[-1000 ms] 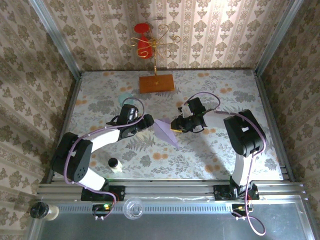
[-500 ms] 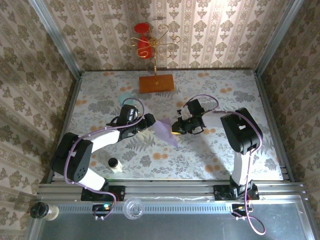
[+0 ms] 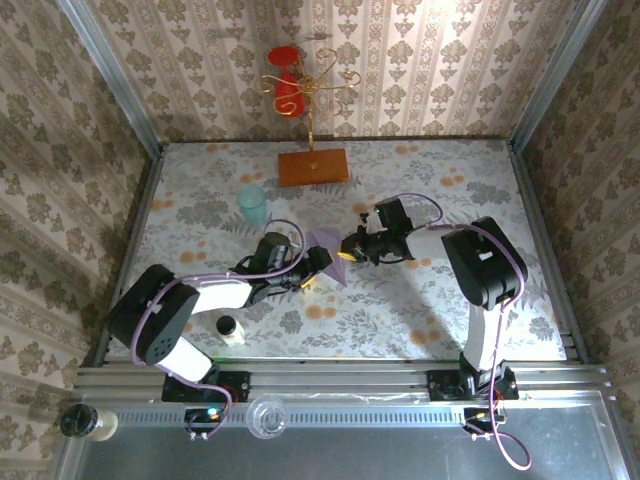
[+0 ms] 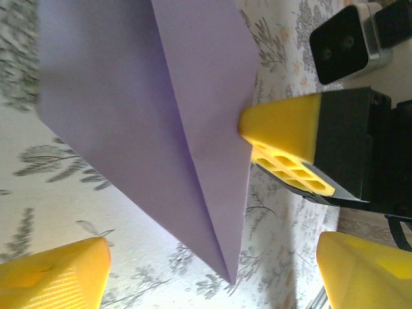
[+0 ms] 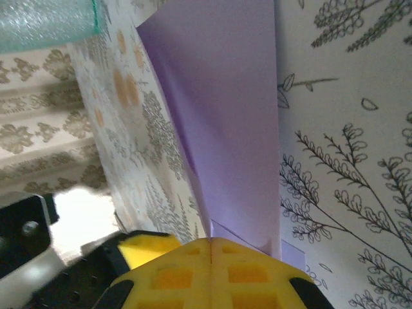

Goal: Fold a paper plane with a square sheet of paper (pick it up from the middle)

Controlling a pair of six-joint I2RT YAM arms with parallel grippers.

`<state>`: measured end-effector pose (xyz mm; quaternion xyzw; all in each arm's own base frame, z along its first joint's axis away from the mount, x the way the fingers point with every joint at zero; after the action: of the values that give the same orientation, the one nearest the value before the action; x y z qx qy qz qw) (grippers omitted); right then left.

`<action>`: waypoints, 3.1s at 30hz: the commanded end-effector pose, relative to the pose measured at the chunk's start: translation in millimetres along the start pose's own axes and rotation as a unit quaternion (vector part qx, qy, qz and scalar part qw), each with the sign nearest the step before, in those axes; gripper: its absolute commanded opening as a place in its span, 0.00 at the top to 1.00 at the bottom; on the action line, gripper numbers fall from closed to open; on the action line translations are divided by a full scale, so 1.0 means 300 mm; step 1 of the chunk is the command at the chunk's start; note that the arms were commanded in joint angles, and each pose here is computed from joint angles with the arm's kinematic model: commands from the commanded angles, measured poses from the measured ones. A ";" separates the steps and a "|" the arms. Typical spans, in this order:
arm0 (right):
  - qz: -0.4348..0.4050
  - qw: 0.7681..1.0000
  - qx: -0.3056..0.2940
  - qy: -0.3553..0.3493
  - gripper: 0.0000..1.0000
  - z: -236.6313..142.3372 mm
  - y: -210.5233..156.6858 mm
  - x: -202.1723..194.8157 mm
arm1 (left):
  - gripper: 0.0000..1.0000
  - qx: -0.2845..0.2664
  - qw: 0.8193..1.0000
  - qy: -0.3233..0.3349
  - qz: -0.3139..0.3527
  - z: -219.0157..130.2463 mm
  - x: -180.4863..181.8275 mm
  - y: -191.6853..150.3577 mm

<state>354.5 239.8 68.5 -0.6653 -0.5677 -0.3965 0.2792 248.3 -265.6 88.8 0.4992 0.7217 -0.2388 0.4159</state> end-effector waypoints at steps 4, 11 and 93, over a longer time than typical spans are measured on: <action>0.066 0.995 -0.043 0.069 0.96 -0.032 0.062 0.058 | 0.16 0.017 0.997 -0.060 -0.035 0.064 -0.045 -0.014; 0.091 0.991 -0.049 0.084 0.96 -0.036 0.060 0.046 | 0.22 0.024 0.996 -0.080 -0.031 0.108 -0.078 -0.009; 0.005 0.960 -0.212 -0.181 0.52 -0.521 0.087 -0.142 | 0.93 0.028 0.623 0.576 0.529 0.058 -0.052 0.174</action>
<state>349.1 88.5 114.5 -0.7719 -0.5090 -0.3793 0.0353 304.6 -268.8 89.7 0.8392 0.4519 0.3024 -0.0104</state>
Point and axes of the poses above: each hand's point on the last joint's axis, 136 mm out from that joint toward the fingers, its own z axis out along the fingers, its own x axis along the line the jaws close on, y = z × x, the point moved 4 cm from there along -z, back along the fingers, and after that the axes turned 6 degrees about -z, right-handed, at the moved point
